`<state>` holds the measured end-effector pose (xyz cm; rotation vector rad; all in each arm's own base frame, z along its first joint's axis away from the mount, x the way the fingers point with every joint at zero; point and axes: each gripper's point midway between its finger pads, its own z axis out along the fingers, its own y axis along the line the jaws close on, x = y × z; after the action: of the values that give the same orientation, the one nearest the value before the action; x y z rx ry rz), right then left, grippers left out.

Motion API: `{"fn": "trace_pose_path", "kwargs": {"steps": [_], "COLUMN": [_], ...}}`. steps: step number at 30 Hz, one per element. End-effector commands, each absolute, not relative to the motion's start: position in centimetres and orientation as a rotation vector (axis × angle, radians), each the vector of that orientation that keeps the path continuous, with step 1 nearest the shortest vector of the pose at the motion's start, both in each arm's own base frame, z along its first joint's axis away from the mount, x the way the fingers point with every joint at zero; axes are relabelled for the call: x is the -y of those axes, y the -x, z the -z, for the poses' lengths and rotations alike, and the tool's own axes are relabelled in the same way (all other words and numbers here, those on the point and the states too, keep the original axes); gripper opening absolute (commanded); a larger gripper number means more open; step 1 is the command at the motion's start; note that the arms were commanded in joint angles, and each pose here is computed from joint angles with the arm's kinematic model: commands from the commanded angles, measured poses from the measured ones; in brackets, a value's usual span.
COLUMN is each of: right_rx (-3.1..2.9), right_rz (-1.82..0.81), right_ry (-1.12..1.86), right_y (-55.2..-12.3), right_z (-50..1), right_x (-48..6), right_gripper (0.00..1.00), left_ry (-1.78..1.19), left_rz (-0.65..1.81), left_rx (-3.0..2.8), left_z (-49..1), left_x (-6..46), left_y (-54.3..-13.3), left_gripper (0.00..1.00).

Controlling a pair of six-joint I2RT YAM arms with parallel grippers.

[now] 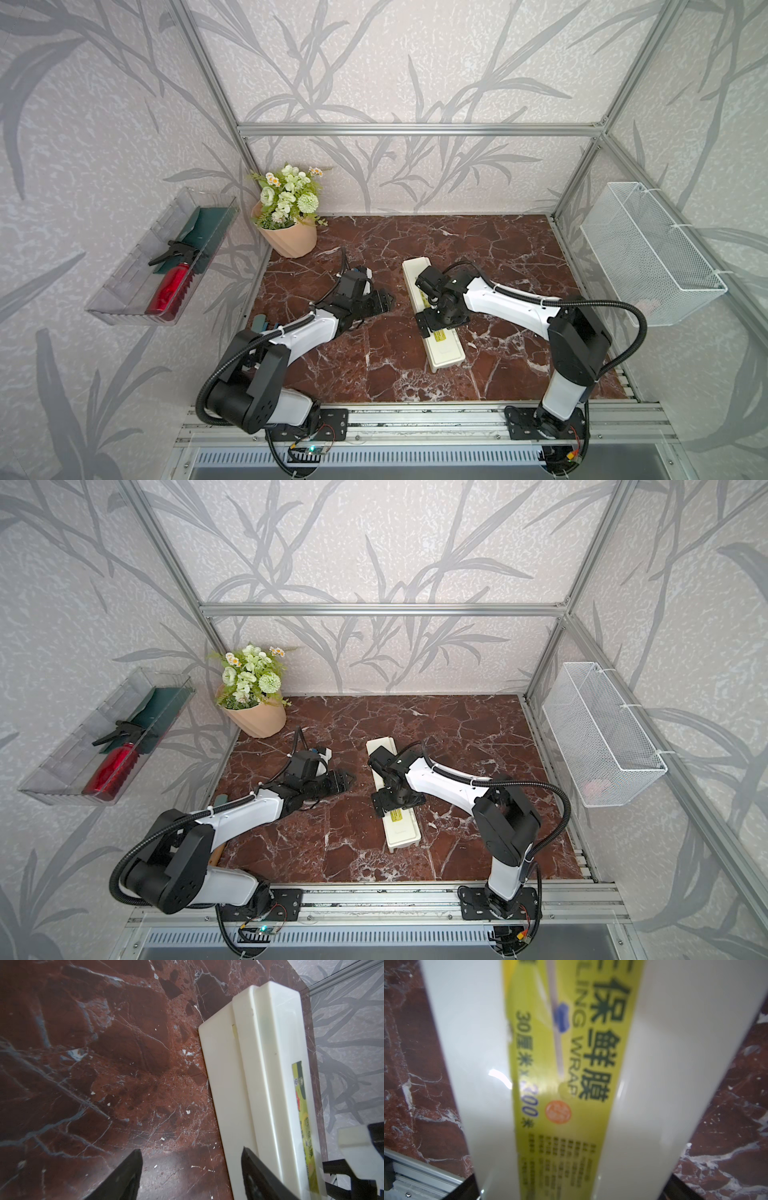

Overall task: Put plastic wrap rolls into dispensers
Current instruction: Close the lid on the plastic wrap cutting box.

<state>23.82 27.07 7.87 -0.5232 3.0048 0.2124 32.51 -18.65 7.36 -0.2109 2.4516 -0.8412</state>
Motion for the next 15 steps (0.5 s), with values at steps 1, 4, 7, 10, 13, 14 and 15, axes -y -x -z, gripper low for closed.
{"fn": "trace_pose_path", "kwargs": {"steps": [1, 4, 7, 10, 13, 14, 15], "right_rx": [-2.951, -2.914, -2.882, -2.879, -2.859, -2.857, -2.856], "right_rz": [-0.210, -0.275, -0.293, -0.324, -0.303, -0.299, -0.288], "right_ry": [0.577, 0.590, 0.595, 0.603, 0.610, 0.605, 0.600], "right_y": [-25.4, -27.1, -29.3, -31.3, -33.3, -34.0, -34.6], "right_z": [-10.3, -11.5, -12.0, -11.8, -11.4, -11.2, -11.0], "right_x": [-27.2, -28.1, -28.8, -29.6, -30.3, -30.6, -30.7], "right_gripper": [0.99, 0.99, 0.99, 0.99, 0.99, 0.99, 0.99], "left_ry": [0.190, 0.180, 0.174, 0.168, 0.169, 0.172, 0.173], "left_rz": [0.966, 0.999, 1.020, 1.037, 1.048, 1.050, 1.052], "left_rx": [-2.379, -2.358, -2.325, -2.312, -2.294, -2.284, -2.277], "left_z": [-9.3, -9.6, -9.9, -10.0, -10.1, -10.1, -10.1], "left_x": [20.3, 20.8, 21.2, 21.6, 22.0, 22.0, 22.0], "left_y": [-34.1, -34.6, -35.3, -36.1, -36.9, -37.2, -37.5], "left_gripper": [0.71, 0.70, 0.70, 0.68, 0.63, 0.62, 0.61]}}
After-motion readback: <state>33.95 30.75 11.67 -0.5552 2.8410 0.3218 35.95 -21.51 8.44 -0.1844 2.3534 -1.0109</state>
